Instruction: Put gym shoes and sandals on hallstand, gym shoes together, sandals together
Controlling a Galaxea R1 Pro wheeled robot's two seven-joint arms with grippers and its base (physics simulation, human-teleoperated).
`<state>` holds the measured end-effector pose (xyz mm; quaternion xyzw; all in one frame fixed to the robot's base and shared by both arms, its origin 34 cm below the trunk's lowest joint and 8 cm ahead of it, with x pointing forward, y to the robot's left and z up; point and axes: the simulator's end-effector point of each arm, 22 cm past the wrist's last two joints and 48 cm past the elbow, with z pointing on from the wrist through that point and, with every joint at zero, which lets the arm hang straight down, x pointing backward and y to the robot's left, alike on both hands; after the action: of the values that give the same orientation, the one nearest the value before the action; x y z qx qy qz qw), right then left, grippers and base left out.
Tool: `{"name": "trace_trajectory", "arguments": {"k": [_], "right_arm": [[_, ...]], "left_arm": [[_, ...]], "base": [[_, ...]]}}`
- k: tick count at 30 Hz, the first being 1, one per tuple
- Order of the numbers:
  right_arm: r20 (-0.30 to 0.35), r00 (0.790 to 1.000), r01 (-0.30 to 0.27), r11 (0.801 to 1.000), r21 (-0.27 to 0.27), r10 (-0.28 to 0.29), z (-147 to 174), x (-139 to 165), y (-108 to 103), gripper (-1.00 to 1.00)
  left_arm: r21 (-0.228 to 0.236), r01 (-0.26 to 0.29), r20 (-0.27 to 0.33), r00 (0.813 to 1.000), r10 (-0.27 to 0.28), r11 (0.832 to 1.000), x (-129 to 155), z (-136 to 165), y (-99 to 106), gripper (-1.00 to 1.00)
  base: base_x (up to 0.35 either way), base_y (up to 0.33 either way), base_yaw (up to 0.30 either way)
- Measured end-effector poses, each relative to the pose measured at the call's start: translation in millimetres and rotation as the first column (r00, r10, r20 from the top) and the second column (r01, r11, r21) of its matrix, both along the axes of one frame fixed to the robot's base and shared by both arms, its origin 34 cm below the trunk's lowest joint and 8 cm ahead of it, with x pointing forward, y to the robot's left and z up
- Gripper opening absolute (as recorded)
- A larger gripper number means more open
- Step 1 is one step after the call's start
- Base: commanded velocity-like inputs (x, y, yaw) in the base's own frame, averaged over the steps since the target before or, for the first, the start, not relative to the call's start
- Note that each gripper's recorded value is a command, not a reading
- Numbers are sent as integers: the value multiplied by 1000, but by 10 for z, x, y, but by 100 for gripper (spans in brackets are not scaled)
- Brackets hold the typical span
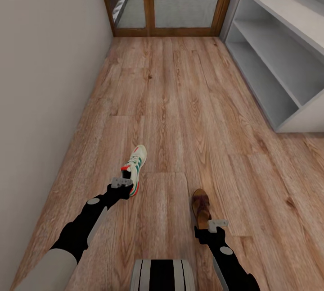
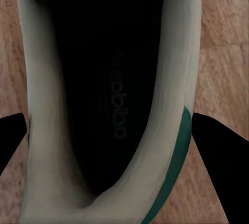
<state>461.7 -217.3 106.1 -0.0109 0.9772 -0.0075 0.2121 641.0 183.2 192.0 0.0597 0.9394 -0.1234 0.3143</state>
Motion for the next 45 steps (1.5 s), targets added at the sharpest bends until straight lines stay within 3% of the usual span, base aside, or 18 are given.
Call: {"name": "trace_trajectory", "arguments": {"k": [11,20,33,45], "right_arm": [[-2,1000,1,1000,0,-1,-6,-7,-2,100],[-51,999,1,1000,0,-1,-196,-207,-2,100],[-61,998,1,1000,0,-1,-238,-252,-3,100],[-124,992,1,1000,-1,-1,-464,-523,-4,100]], "left_arm": [[-4,4,22,1000,-4,1000,43,69,-16,-100],[-12,9,51,999,-8,1000,193,83,-58,-100],[-14,11,41,999,-11,1000,143,18,-66,-100],[-16,12,-23,1000,-12,1000,-74,-351,-75,-100]], "base": [[1,0,0],[0,0,0],[0,0,0],[0,0,0]]}}
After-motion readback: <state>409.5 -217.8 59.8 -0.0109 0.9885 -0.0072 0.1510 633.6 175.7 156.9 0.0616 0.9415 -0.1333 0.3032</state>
